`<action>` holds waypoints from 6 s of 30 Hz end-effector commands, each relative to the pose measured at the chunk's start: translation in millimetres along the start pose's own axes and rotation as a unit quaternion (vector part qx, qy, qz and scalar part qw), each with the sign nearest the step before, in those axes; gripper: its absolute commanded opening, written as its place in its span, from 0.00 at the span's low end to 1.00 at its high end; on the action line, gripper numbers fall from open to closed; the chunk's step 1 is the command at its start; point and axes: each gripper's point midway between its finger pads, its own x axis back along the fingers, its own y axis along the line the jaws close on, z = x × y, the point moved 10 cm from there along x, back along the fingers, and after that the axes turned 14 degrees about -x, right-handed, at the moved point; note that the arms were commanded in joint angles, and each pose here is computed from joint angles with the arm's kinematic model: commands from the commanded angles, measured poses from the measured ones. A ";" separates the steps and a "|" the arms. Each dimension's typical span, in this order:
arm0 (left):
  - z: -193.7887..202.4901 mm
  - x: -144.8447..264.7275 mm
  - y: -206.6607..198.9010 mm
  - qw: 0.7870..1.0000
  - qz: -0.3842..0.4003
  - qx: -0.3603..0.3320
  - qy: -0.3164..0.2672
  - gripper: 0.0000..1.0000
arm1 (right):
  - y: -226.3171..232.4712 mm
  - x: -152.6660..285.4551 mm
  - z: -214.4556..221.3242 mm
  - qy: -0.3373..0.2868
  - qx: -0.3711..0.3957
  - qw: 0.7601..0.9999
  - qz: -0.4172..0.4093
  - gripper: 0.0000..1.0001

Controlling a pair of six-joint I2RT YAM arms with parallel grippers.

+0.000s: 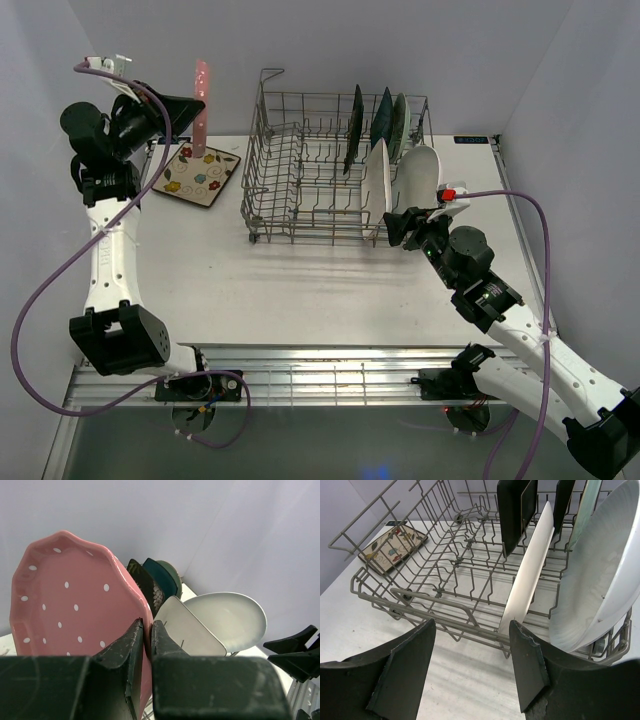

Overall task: Load the plates into the dish rack
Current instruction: Insert the plate into the dish rack.

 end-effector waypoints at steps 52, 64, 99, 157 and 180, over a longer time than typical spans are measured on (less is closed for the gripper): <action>28.9 -194.7 -54.5 0.961 0.105 0.080 -0.244 0.00 | 10.4 -7.9 -8.3 -0.031 -0.028 0.999 -0.024 0.66; 80.9 -222.1 -50.3 0.946 0.153 0.090 -0.271 0.00 | 11.1 -9.7 -4.1 -0.022 -0.026 0.999 -0.036 0.67; 152.5 -257.1 -52.9 0.950 0.142 0.125 -0.247 0.00 | 7.4 -4.0 -1.2 -0.016 -0.014 0.999 -0.035 0.67; 159.2 -288.6 -50.1 0.985 0.019 0.132 -0.112 0.00 | 5.5 2.7 -2.0 -0.020 -0.012 0.999 -0.035 0.67; 126.3 -296.3 -60.1 0.977 0.054 0.145 -0.146 0.00 | 3.1 4.8 -0.7 -0.024 -0.013 0.999 -0.029 0.68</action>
